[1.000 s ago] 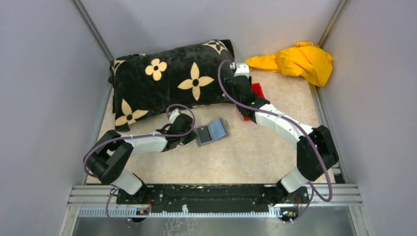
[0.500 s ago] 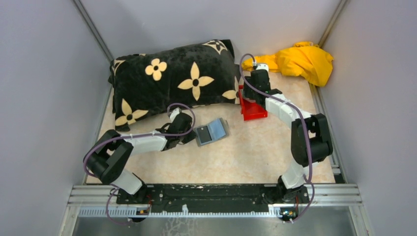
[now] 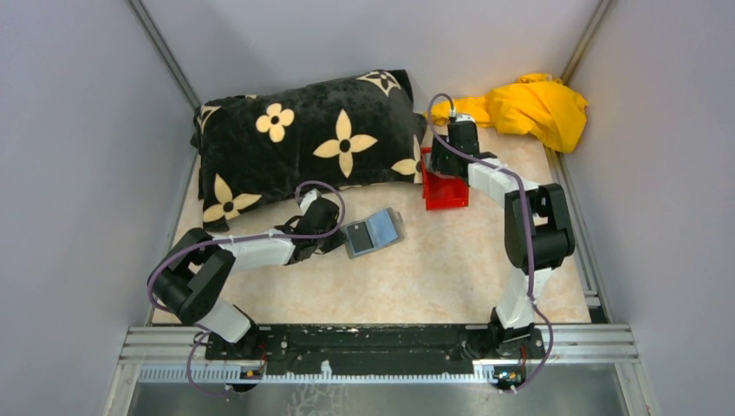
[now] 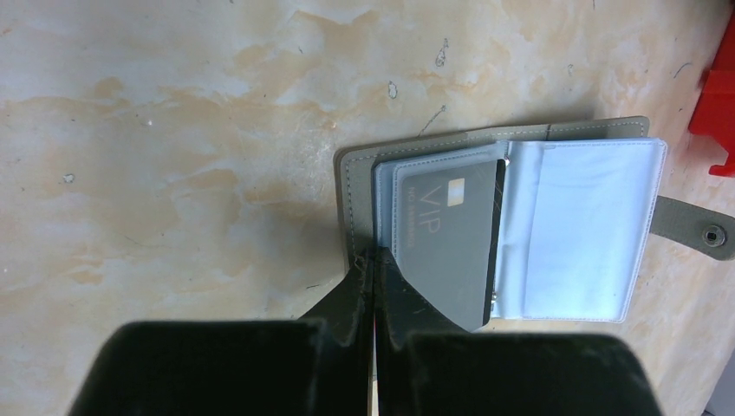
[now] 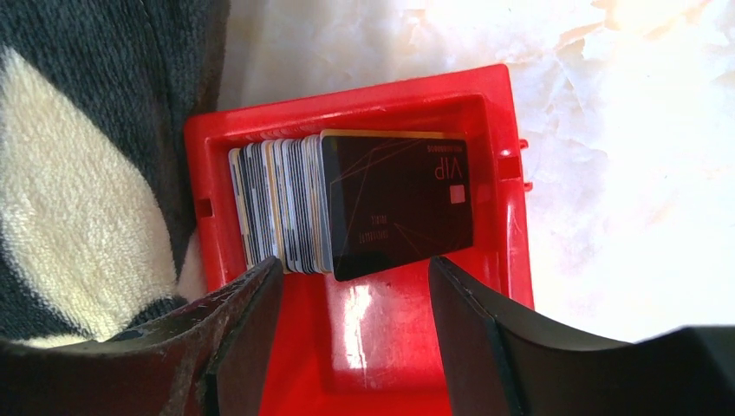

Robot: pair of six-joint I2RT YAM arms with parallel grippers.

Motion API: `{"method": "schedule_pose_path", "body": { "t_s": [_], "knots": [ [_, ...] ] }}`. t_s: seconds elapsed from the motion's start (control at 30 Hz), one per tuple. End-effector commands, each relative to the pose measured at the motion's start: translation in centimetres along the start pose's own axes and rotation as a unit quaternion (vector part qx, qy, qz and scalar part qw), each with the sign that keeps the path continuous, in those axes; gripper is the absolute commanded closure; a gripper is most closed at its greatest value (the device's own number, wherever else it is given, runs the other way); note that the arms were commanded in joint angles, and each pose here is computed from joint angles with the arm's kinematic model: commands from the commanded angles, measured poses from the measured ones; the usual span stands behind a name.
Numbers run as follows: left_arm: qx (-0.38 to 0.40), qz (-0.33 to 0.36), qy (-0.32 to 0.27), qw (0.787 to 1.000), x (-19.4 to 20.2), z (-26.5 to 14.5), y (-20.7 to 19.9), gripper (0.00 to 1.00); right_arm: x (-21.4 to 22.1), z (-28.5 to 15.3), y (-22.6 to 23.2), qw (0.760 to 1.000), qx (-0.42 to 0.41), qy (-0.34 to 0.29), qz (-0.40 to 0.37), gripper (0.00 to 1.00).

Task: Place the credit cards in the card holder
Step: Pick up the credit card from the storage box.

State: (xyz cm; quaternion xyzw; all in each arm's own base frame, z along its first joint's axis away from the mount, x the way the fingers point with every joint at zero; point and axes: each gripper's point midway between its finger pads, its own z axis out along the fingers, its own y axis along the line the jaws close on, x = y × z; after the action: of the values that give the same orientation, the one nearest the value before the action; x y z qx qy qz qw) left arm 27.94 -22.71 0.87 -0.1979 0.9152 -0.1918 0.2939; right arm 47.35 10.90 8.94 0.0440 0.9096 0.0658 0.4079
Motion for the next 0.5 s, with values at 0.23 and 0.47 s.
{"method": "schedule_pose_path", "body": {
  "t_s": [0.23,0.47],
  "knots": [
    [-0.193,0.071,0.096,0.974,5.75,-0.21,12.2,1.0,-3.99,0.34,0.37,0.998,-0.022,-0.047,0.018,0.37],
    [-0.195,0.071,0.098,0.973,5.9,-0.19,12.42,1.0,-4.56,1.16,0.54,0.998,-0.027,-0.045,0.022,0.38]
  ]
}}
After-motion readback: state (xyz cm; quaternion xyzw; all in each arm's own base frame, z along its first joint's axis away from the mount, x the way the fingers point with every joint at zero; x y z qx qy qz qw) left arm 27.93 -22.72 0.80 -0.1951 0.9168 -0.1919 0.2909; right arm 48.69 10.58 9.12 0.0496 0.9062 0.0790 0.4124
